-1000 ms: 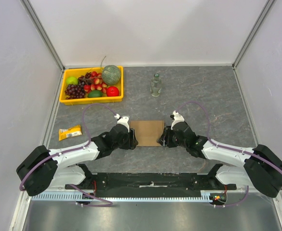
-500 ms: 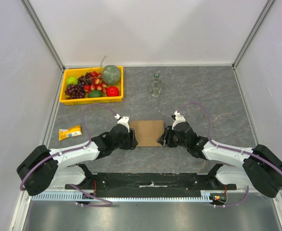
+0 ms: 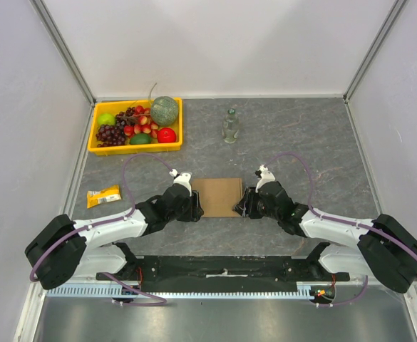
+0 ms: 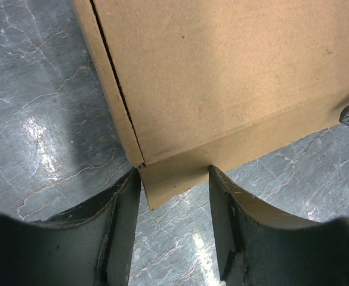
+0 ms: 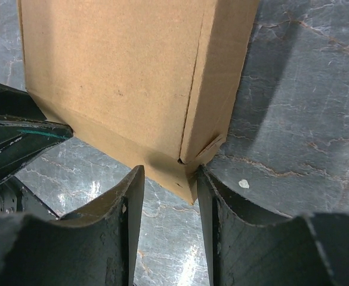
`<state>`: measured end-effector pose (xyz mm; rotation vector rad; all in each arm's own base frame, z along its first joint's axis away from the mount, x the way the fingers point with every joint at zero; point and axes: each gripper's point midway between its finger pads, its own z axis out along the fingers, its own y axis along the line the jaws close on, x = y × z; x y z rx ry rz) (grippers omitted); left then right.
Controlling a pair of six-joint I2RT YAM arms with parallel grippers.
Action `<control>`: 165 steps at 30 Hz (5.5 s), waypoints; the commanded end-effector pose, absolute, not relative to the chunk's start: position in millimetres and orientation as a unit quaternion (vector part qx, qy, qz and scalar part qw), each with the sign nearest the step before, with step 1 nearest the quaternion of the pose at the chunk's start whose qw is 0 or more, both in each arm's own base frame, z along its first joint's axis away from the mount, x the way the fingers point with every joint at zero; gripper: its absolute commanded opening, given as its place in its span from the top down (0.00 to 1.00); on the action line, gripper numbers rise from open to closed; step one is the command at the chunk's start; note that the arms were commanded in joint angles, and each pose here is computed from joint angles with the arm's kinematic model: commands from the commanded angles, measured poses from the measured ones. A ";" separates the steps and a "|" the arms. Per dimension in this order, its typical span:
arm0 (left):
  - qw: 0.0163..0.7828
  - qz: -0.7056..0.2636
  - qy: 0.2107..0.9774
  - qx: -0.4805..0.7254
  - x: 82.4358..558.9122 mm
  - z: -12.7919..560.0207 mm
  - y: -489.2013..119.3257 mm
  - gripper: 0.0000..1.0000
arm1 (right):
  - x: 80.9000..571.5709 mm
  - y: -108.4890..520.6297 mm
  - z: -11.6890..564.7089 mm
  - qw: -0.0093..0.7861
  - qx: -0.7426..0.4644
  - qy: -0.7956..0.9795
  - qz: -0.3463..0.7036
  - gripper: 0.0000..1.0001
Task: Fold the paper box
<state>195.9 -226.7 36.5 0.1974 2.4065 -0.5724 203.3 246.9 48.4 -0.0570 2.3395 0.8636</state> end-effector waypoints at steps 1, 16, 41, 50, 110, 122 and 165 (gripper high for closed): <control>0.346 -0.252 0.899 0.088 205.4 58.2 -245.9 0.46 | 203.2 265.1 68.2 0.322 -0.025 0.865 0.383 0.53; 0.349 -0.238 0.902 0.089 206.2 54.7 -240.2 0.46 | 212.1 247.8 61.9 0.335 -0.026 0.882 0.329 0.40; 0.349 -0.240 0.901 0.092 209.8 57.9 -245.7 0.46 | 219.3 247.7 67.0 0.346 -0.042 0.880 0.322 0.51; 0.347 -0.247 0.900 0.095 209.6 58.6 -249.2 0.47 | 216.1 258.4 71.1 0.337 -0.036 0.871 0.357 0.63; 0.503 -0.226 0.825 0.125 299.4 197.8 -232.9 0.54 | 236.6 253.6 67.5 0.354 -0.022 0.868 0.347 0.69; 0.453 -0.263 0.829 0.199 366.3 177.8 -286.9 0.62 | 241.2 258.3 66.9 0.355 -0.025 0.866 0.352 0.69; 0.326 -0.234 0.872 0.281 331.2 58.1 -309.3 0.60 | 243.9 256.3 60.0 0.356 -0.030 0.864 0.355 0.69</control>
